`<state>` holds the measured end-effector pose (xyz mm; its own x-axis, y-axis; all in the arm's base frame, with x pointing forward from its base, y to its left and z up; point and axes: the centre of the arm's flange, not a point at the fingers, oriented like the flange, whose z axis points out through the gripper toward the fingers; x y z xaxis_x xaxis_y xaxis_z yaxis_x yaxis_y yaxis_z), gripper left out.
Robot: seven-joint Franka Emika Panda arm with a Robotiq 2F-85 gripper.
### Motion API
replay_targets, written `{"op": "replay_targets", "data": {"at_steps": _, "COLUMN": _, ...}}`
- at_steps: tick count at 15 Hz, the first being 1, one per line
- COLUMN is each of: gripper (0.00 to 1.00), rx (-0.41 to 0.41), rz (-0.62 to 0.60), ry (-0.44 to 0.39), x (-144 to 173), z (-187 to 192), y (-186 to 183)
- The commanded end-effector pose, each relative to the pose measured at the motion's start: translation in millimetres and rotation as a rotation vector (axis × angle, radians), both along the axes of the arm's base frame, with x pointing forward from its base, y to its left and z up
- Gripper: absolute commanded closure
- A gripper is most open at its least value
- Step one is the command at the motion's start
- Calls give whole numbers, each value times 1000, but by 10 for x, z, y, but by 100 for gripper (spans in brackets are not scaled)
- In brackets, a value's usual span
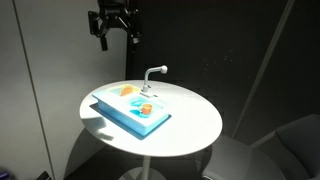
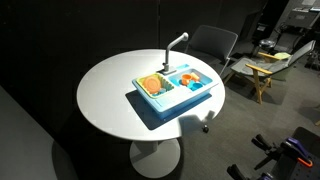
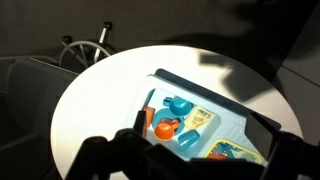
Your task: Remove the orange mug from the sink and put it on the left side of the counter.
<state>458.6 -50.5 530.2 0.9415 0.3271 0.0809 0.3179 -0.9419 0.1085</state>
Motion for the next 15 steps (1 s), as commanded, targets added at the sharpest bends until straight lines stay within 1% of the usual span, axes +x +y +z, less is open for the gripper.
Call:
{"op": "replay_targets", "data": {"at_steps": 1, "gripper": 0, "rx": 60, "rz": -44, "ry": -33, "x": 240, "z": -24, "y": 39}}
{"op": "replay_targets", "data": {"at_steps": 5, "gripper": 0, "rx": 81, "rz": -176, "ry": -73, "x": 419, "z": -154, "y": 63}}
{"op": "replay_targets", "data": {"at_steps": 9, "gripper": 0, "rx": 86, "rz": -294, "ry": -93, "x": 542, "z": -284, "y": 110}}
{"op": "replay_targets", "data": {"at_steps": 11, "gripper": 0, "rx": 86, "rz": -307, "ry": -94, "x": 582, "z": -340, "y": 140}}
{"op": "replay_targets", "data": {"at_steps": 15, "gripper": 0, "rx": 79, "rz": -292, "ry": -99, "x": 671, "z": -416, "y": 150}}
